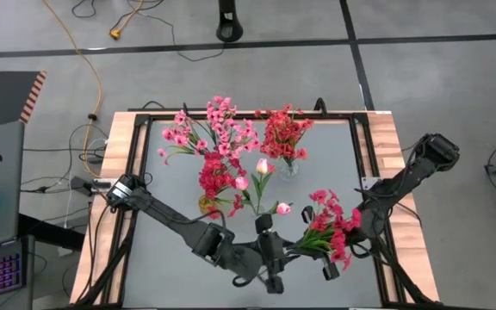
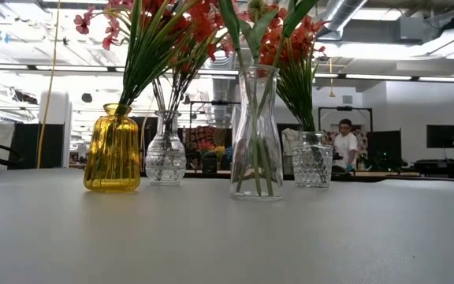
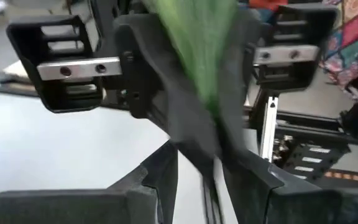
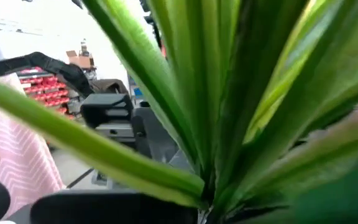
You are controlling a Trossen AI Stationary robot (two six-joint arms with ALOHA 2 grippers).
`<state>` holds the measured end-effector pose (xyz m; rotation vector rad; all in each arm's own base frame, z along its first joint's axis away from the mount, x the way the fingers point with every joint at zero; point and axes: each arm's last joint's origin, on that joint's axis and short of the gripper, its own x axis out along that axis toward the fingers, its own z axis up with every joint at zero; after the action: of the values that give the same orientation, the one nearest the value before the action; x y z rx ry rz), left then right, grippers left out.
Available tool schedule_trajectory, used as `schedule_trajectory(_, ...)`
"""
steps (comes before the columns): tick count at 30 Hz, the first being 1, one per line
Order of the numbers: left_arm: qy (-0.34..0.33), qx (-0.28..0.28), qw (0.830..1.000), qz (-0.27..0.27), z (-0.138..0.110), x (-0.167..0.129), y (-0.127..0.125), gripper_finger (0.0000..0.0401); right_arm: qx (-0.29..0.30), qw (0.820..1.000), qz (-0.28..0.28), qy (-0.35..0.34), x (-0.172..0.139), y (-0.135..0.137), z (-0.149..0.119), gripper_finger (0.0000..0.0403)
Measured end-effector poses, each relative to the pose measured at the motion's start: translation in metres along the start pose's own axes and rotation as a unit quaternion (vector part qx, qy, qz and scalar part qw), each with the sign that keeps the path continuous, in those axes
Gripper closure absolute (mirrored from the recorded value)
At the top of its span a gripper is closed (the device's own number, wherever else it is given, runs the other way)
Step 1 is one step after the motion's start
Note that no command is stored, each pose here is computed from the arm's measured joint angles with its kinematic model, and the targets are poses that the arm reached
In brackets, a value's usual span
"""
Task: Sort flowers into vase by color
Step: Put the red flowers into the yellow vase
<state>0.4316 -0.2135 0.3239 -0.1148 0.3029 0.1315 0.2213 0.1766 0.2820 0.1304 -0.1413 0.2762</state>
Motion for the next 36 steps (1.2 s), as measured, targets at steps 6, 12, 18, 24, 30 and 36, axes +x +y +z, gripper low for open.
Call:
schedule_trajectory(6, 0.022, -0.017, 0.999, -0.021, 0.000, 0.007, 0.010, 0.0289, 0.014, 1.000, -0.001, 0.022, 0.000, 0.000, -0.004, 0.0359)
schedule_trajectory(12, 0.042, -0.017, 0.999, -0.023, -0.002, 0.009, 0.014, 0.0305, 0.014, 0.999, -0.003, 0.036, 0.000, -0.001, -0.007, 0.0358)
schedule_trajectory(18, 0.042, -0.014, 0.999, -0.022, -0.003, 0.009, 0.014, 0.0376, 0.018, 0.999, -0.008, 0.026, 0.001, -0.002, -0.005, 0.0351)
schedule_trajectory(24, 0.041, -0.011, 0.999, -0.019, -0.003, 0.009, 0.014, 0.0395, 0.017, 1.000, -0.008, 0.025, 0.000, -0.002, -0.005, 0.0343)
schedule_trajectory(30, 0.040, -0.011, 0.999, -0.018, -0.002, 0.009, 0.014, 0.0400, -0.003, 1.000, -0.006, 0.024, 0.001, -0.002, -0.005, 0.0342)
schedule_trajectory(36, 0.040, -0.004, 0.999, -0.018, -0.002, 0.009, 0.015, 0.0401, -0.042, 0.999, -0.003, 0.024, 0.000, -0.002, -0.005, 0.0342)
